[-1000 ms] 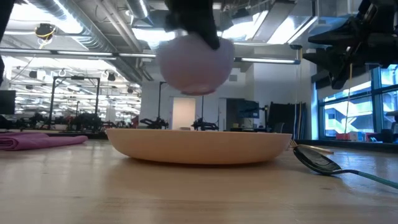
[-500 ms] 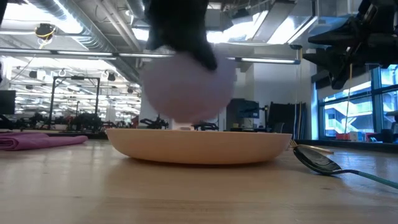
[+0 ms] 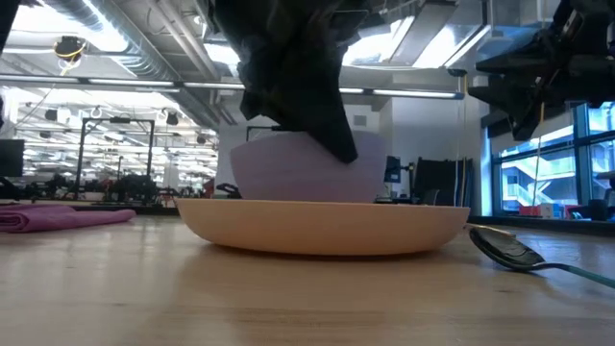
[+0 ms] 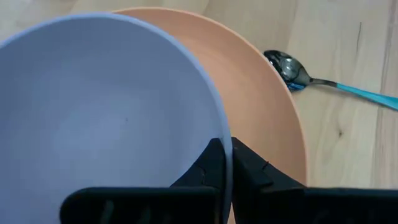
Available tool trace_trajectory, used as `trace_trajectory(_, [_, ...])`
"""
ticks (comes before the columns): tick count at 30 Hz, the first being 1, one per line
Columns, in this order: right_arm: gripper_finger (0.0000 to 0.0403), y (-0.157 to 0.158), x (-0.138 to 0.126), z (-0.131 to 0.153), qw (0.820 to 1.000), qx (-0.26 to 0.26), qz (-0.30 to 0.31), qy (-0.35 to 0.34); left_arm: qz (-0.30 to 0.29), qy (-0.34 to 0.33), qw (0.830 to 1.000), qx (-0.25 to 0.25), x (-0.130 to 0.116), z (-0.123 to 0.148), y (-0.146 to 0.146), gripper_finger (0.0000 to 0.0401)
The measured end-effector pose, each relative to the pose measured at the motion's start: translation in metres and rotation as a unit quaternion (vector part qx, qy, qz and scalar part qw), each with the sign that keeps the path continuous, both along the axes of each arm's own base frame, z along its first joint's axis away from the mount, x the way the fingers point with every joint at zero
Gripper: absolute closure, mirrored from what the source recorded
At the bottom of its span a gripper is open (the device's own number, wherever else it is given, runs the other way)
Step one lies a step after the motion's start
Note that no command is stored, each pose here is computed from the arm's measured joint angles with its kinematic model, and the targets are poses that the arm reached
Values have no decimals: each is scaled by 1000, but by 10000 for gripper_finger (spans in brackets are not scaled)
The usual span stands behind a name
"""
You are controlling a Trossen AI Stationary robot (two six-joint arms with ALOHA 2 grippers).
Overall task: Set table place
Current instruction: Put the violet bowl on the orange plate
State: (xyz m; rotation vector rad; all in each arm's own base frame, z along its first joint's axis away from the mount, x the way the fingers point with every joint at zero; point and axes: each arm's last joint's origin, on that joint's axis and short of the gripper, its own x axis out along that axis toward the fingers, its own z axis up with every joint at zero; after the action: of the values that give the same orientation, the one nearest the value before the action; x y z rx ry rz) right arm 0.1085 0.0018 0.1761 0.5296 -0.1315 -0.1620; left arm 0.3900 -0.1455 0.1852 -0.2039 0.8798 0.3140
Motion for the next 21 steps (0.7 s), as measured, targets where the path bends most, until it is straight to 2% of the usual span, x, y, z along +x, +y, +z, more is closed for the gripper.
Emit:
trace_trajectory(7, [221,0,0,0,1000,2,0,0,-9,10,1000,-15,-1,-1,0,357])
trace_trajectory(14, [221,0,0,0,1000,2,1,1,-10,8,1000,-9,1,1,6,321])
trace_trajectory(21, [221,0,0,0,1000,2,1,1,-6,-18,1000,-16,9,35,7,304])
